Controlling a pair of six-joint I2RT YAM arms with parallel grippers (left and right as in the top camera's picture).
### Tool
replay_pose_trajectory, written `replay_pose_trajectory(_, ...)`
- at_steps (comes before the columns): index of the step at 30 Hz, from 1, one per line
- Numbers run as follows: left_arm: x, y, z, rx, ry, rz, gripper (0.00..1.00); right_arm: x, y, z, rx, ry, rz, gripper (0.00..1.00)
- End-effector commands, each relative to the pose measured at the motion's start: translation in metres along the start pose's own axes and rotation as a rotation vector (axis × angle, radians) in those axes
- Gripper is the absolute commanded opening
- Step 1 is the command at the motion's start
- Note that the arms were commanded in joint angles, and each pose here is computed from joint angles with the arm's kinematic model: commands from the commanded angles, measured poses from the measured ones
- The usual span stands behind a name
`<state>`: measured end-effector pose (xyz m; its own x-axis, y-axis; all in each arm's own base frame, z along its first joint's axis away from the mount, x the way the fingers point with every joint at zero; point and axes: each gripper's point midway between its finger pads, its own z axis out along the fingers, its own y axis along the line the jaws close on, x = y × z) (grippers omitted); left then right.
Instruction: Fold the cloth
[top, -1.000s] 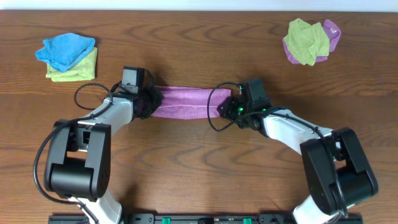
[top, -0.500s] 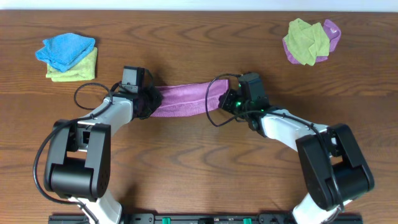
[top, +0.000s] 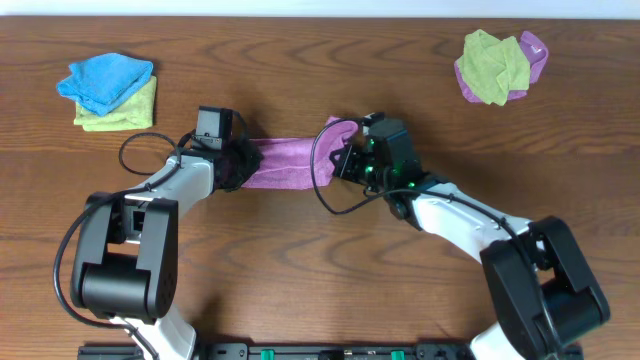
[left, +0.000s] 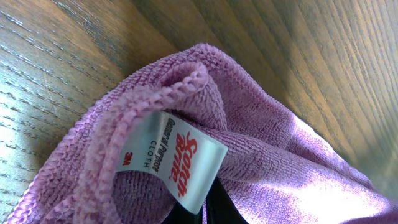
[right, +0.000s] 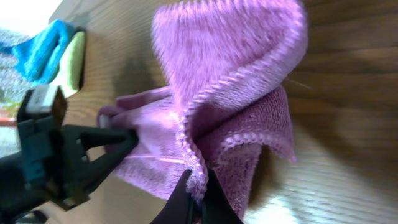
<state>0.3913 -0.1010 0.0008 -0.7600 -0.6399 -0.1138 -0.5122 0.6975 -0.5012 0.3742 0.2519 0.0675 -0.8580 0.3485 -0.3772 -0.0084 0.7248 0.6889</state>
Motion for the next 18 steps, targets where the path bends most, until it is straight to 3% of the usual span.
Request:
replay_pose_trajectory(1, -0.002, 0.009, 0.003, -0.041, -0.009, 0.018, 0.06, 0.005, 0.025, -0.002, -0.051, 0.009, -0.044, 0.01)
replay_pose_trajectory(18, -0.005, -0.005, -0.011, -0.029, 0.004, 0.131, 0.06, 0.014, 0.087, 0.0, -0.128, 0.024, -0.199, 0.01)
